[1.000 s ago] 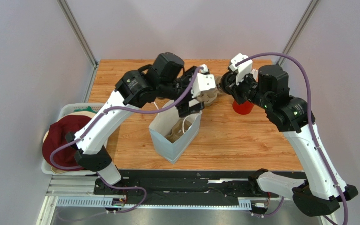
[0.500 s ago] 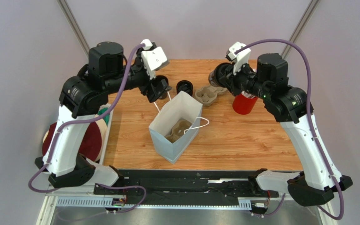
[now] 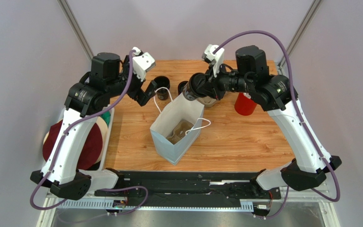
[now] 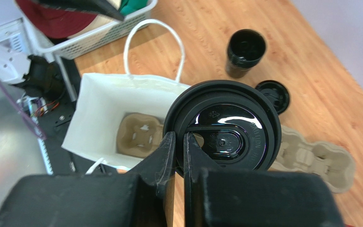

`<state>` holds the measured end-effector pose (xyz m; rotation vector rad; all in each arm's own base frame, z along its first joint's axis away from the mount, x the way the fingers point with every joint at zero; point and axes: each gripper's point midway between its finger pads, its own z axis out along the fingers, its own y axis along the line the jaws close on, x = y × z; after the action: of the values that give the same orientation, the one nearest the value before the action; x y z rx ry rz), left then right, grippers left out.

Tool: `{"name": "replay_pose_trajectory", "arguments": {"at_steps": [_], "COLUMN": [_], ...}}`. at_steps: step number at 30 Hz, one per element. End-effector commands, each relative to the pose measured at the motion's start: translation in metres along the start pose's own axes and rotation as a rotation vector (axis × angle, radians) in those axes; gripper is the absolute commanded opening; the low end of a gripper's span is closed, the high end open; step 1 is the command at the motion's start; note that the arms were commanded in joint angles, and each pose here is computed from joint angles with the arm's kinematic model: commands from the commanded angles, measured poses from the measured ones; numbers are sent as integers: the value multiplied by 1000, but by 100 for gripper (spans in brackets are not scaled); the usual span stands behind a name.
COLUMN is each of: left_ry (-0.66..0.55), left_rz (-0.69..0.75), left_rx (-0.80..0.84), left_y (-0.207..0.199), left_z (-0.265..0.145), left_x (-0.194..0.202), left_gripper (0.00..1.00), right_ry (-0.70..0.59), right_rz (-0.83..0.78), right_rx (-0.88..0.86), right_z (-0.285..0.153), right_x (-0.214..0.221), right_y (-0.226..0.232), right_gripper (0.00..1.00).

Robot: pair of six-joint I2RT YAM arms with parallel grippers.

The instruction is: Pack the takeout coffee

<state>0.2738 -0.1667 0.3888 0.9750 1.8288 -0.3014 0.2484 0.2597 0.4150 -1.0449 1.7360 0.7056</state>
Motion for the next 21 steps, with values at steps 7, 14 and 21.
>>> {"name": "replay_pose_trajectory", "arguments": {"at_steps": [7,14,21], "left_ry": [-70,-64,-72], "left_rz": [-111,-131,-142], "left_rx": [-36,16,61], "left_y": [21,20,16], "left_z": [8,23,30], "left_x": [0,1,-2], "left_gripper": [98,95,88], "right_ry": [145,260,322], "right_rz": [-5,13,32], "right_rx": [-200,-251,-254], "right_z": [25,48,65], "right_x": [21,38,51], "right_y": [46,54,49], "right_gripper": [0,0,0]}}
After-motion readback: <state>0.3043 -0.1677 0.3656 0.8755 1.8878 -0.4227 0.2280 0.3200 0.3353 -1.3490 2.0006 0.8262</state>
